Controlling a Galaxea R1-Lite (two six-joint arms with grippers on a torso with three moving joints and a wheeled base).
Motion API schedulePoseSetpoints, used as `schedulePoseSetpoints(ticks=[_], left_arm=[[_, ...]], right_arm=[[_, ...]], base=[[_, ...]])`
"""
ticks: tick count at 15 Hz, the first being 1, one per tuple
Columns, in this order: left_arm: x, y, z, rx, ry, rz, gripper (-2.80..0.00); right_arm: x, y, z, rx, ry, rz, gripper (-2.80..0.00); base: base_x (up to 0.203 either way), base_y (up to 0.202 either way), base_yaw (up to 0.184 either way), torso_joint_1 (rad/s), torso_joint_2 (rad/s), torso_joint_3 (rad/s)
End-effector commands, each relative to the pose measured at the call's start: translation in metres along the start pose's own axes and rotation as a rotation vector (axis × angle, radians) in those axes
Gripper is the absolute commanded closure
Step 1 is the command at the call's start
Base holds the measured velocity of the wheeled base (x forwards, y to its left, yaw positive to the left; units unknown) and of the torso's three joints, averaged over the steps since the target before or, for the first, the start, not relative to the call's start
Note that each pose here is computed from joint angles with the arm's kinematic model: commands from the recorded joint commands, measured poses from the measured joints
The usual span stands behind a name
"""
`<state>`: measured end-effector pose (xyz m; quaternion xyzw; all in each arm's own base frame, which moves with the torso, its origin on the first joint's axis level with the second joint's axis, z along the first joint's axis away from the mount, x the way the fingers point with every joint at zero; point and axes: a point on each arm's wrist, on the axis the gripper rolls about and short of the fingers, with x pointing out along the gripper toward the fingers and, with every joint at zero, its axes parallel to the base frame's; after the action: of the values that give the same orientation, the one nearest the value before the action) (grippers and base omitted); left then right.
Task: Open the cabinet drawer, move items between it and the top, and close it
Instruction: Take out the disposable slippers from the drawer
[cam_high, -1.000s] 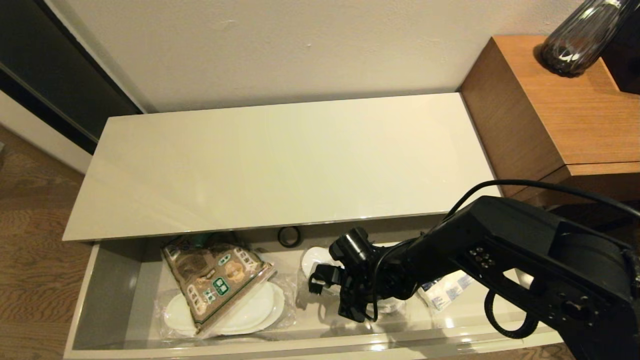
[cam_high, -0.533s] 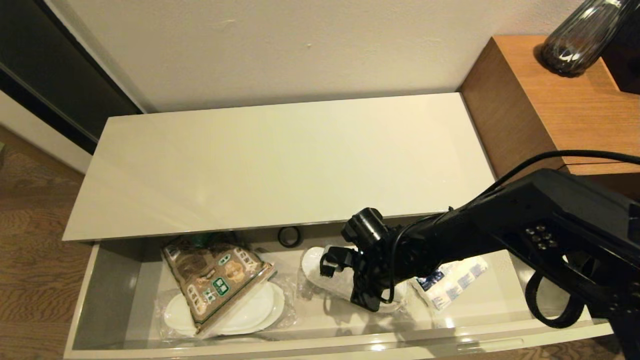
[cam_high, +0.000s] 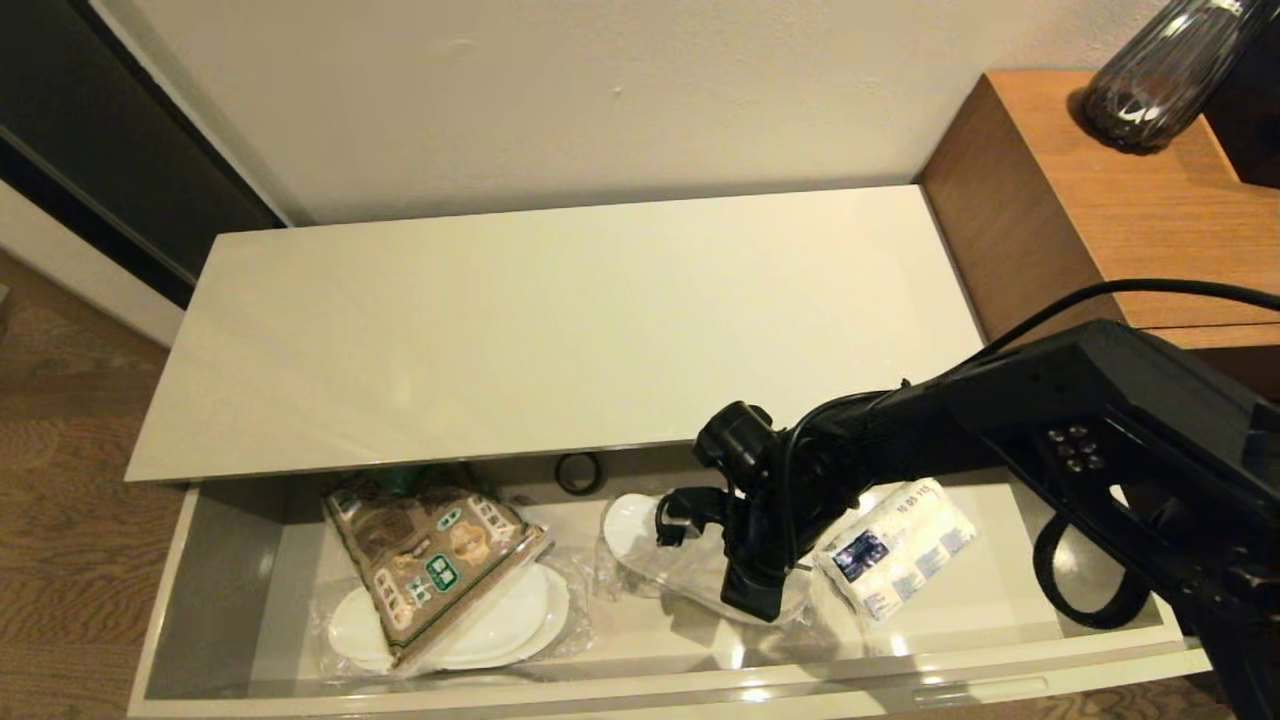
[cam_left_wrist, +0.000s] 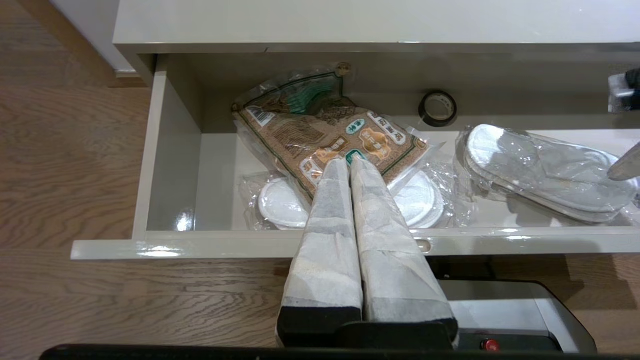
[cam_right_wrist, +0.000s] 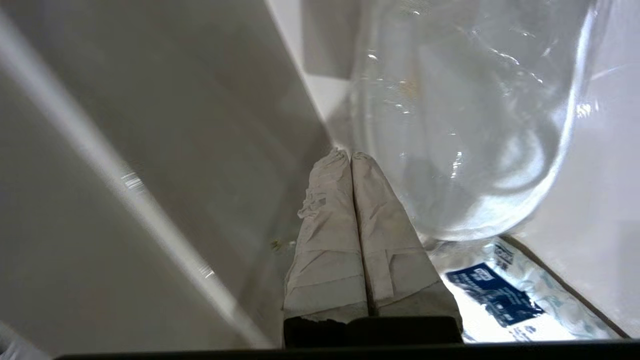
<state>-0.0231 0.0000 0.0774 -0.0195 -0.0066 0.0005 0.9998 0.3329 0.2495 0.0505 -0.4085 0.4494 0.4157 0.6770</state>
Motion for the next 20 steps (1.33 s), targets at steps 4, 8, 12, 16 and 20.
schedulePoseSetpoints(ticks=[4, 8, 12, 16, 20], left_arm=[[0.0, 0.0, 0.0, -0.001, 0.001, 0.0, 0.0], [0.0, 0.0, 0.0, -0.001, 0.001, 0.002, 0.0], [0.0, 0.0, 0.0, -0.001, 0.001, 0.001, 0.0], [0.0, 0.0, 0.0, -0.001, 0.001, 0.0, 0.0], [0.0, 0.0, 0.0, -0.001, 0.001, 0.001, 0.0]], right_arm=[[0.021, 0.009, 0.006, 0.018, -0.019, -0.068, 0.0], [0.015, 0.011, 0.004, 0.065, -0.022, -0.065, 0.0], [-0.004, 0.02, -0.001, 0.055, -0.032, -0.056, 0.0], [-0.011, 0.043, 0.006, 0.094, -0.039, -0.039, 0.0], [-0.007, 0.048, 0.009, 0.116, -0.034, -0.047, 0.0]], base=[[0.0, 0.0, 0.0, 0.0, 0.0, 0.0], [0.0, 0.0, 0.0, 0.0, 0.0, 0.0], [0.0, 0.0, 0.0, 0.0, 0.0, 0.0], [0.0, 0.0, 0.0, 0.0, 0.0, 0.0], [0.0, 0.0, 0.0, 0.0, 0.0, 0.0]])
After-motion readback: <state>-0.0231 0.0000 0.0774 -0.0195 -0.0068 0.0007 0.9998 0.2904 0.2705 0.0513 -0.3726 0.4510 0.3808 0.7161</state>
